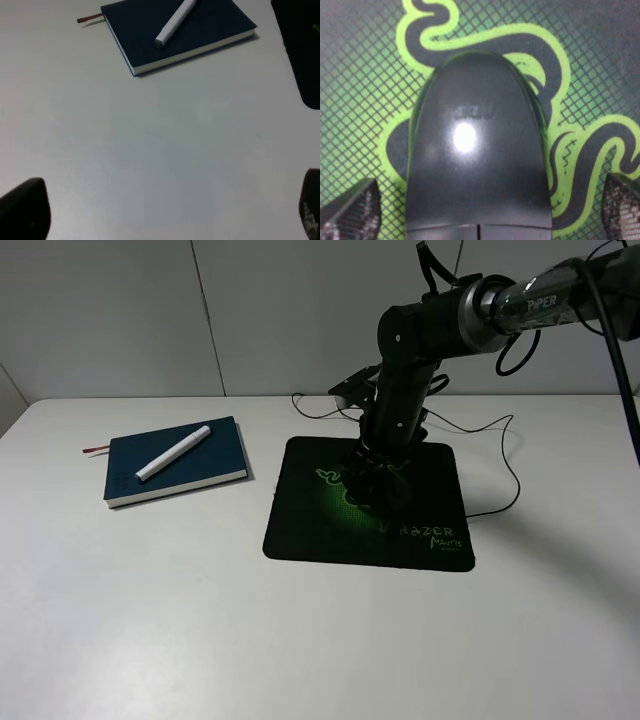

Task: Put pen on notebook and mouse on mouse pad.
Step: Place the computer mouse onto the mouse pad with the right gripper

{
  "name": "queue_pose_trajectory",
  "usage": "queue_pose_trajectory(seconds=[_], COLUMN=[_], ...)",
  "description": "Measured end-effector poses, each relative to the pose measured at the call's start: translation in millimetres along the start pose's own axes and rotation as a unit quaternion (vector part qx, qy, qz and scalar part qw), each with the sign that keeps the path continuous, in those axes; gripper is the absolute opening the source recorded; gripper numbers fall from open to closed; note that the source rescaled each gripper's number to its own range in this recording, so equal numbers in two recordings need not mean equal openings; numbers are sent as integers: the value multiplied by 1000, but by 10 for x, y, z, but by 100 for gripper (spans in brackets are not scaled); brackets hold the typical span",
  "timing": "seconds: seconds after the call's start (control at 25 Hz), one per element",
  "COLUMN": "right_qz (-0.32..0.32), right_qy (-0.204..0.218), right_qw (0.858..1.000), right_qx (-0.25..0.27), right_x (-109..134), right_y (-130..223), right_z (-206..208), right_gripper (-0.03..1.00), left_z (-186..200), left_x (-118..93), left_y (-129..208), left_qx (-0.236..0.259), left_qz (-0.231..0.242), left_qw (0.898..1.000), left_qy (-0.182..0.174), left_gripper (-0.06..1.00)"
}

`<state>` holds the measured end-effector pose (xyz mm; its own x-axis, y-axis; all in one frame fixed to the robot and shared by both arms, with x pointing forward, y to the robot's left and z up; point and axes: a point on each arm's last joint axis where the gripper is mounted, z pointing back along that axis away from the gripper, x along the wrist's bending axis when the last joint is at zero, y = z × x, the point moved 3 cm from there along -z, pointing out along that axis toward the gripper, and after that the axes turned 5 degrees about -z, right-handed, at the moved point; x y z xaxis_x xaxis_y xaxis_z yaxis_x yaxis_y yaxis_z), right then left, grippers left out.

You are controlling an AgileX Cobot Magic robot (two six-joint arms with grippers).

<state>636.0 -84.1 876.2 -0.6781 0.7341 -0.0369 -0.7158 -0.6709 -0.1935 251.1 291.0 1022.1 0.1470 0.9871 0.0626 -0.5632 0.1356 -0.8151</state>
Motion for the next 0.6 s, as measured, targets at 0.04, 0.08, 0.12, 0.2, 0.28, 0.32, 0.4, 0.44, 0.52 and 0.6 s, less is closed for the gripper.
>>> queue_pose_trajectory(seconds=[0.04,0.08,0.12,0.2,0.28,0.32,0.4,0.44,0.52,0.6], right_qz=[-3,-7,-10,-14,-16,-16,-16,-17,-17,-17], right_qy=[0,0,0,1,2,3,4,4,3,2], right_qw=[1000,1000,1000,1000,1000,1000,1000,1000,1000,1000], right_qx=[-3,-4,-5,-6,-11,-15,-17,-18,-16,-14], right_x=[0,-1,-1,-2,-4,-5,-3,-1,4,11], right_y=[-9,-11,-12,-16,-26,-33,-31,-27,-17,4], right_z=[2,1,1,19,76,129,244,307,419,537], right_gripper=[94,97,98,100,100,100,100,100,100,100], left_z=[0,0,0,0,0,0,0,0,0,0], left_x=[0,0,0,0,0,0,0,0,0,0], left_y=[0,0,0,0,0,0,0,0,0,0], left_qx=[0,0,0,0,0,0,0,0,0,0], left_qz=[0,0,0,0,0,0,0,0,0,0], left_qw=[1000,1000,1000,1000,1000,1000,1000,1000,1000,1000], left_qy=[0,0,0,0,0,0,0,0,0,0], left_gripper=[100,100,100,100,100,100,100,100,100,100])
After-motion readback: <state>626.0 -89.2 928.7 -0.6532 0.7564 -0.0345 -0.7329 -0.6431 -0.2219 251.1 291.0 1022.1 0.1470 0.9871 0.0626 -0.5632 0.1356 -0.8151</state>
